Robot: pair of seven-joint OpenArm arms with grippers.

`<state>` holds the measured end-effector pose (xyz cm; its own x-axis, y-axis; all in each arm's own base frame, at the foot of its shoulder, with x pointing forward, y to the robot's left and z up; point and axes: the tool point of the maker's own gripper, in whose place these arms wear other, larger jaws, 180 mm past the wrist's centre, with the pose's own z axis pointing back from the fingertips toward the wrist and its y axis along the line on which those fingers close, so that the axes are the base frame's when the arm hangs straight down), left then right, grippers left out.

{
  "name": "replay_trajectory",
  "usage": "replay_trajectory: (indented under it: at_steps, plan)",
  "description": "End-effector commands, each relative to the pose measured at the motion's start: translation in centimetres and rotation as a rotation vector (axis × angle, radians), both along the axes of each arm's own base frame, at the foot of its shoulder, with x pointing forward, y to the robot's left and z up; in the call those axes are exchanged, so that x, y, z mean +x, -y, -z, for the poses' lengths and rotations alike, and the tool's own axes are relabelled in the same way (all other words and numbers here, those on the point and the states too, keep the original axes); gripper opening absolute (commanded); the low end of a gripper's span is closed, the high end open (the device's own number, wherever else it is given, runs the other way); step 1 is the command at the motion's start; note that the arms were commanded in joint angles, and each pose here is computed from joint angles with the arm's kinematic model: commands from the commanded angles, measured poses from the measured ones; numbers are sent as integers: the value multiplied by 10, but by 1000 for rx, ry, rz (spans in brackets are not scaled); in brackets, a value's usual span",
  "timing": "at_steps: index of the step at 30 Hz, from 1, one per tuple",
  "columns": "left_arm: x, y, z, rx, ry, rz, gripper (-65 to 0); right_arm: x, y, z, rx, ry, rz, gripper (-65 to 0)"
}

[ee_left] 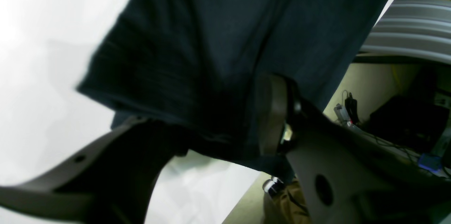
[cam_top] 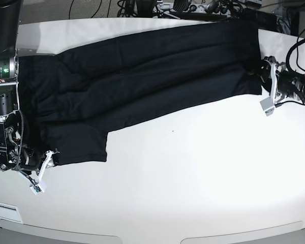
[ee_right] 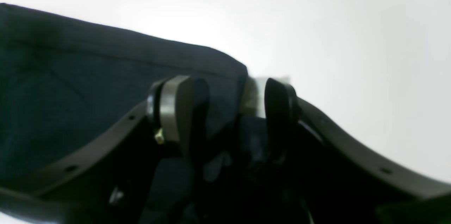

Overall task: Fold the T-shirt properly
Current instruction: 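Lower the folded edge and open both grippers, adjusting with the right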

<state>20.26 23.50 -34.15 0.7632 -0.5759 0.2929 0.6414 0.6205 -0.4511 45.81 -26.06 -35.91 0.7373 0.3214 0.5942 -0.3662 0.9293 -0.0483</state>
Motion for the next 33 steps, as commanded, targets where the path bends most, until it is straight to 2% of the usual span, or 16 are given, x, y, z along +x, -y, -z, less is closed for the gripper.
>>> replay_trajectory:
  at_steps: [1, 4, 7, 16, 19, 23, 27, 31, 33]
  plan:
    - [9, -5, -12, 1, 37, 1, -342, 15, 5, -23, 6, 66, 8, -303]
    - [9, -5, -12, 1, 37, 1, -342, 12, 3, -18, 3, 56, 7, -303]
    - [9, -5, -12, 0, 37, 1, -342, 9, 10, -12, -12, 47, 50, -303]
    - [9, -4, -12, -6, 36, 0, -342, -3, -14, 6, 72, 16, 16, -310]
    - [9, -4, -12, -5, 36, 0, -342, -1, -17, 3, 99, 22, 17, -389]
    - [9, -4, -12, -6, 37, 0, -342, 1, -17, 0, 103, 32, 18, -650]
    - [10, -3, -13, -10, 41, -4, -342, 5, -24, -8, 117, 45, -27, -650]
    - [11, -2, -13, -16, 46, -7, -342, -1, -48, -30, 253, 60, -139, -650]
    - [11, -2, -13, -16, 46, -7, -342, -7, -54, -43, 322, 47, -157, -650]
